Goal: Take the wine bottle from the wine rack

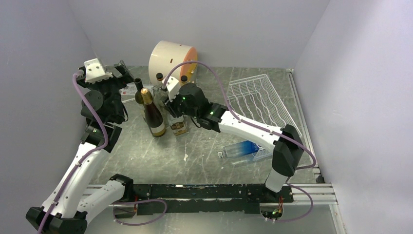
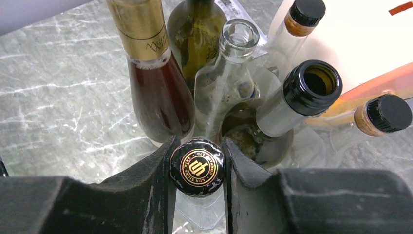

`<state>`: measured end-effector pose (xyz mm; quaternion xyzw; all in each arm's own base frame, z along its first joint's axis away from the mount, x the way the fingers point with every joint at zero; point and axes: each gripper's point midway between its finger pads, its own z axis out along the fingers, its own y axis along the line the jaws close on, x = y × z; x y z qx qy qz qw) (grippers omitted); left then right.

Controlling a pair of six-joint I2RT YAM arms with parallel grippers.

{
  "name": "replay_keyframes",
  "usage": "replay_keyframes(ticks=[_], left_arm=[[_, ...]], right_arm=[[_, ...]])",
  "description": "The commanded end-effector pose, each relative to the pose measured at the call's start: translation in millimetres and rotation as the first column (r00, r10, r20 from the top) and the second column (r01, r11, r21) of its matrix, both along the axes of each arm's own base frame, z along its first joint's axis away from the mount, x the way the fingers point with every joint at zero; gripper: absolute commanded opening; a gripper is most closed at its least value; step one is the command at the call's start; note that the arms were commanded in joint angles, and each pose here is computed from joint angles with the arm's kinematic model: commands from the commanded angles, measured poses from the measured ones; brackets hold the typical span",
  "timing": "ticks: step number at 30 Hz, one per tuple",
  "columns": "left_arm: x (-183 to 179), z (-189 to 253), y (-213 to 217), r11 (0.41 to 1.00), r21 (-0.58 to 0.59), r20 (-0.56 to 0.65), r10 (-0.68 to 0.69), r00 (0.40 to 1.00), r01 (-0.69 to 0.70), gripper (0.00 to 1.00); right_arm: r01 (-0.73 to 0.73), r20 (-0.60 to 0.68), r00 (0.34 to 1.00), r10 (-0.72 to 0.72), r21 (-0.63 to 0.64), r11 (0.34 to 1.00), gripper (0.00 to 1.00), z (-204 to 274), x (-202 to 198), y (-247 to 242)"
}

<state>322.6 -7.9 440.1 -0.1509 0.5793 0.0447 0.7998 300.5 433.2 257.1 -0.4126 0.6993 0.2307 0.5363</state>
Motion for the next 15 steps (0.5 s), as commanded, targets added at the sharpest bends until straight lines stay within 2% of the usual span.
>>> replay_keyframes(ticks=[1, 6, 11, 15], left_arm=[[-5.4, 7.9, 2.6, 1.000, -0.010, 0.035, 0.010, 0.999, -0.010, 0.98], [-5.0, 7.6, 2.6, 1.000, -0.010, 0.033, 0.011, 0.999, -0.010, 0.98], [-5.5, 8.2, 2.7, 1.000, -0.010, 0.034, 0.010, 0.999, -0.009, 0.98], [-5.8, 8.9, 2.6, 1.000, -0.010, 0.036, 0.010, 0.999, -0.010, 0.98]], right_arm=[[0.033, 0.111, 0.992, -0.060, 0.233, 0.972, 0.00, 80.0, 14.4, 14.4], [0.062, 0.117, 0.989, -0.093, 0.245, 0.967, 0.00, 80.4, 19.4, 11.5], [0.083, 0.112, 0.988, -0.108, 0.209, 0.974, 0.17, 64.6, 23.2, 10.0], [0.048, 0.130, 0.989, -0.073, 0.183, 0.982, 0.42, 61.1, 16.9, 7.5]])
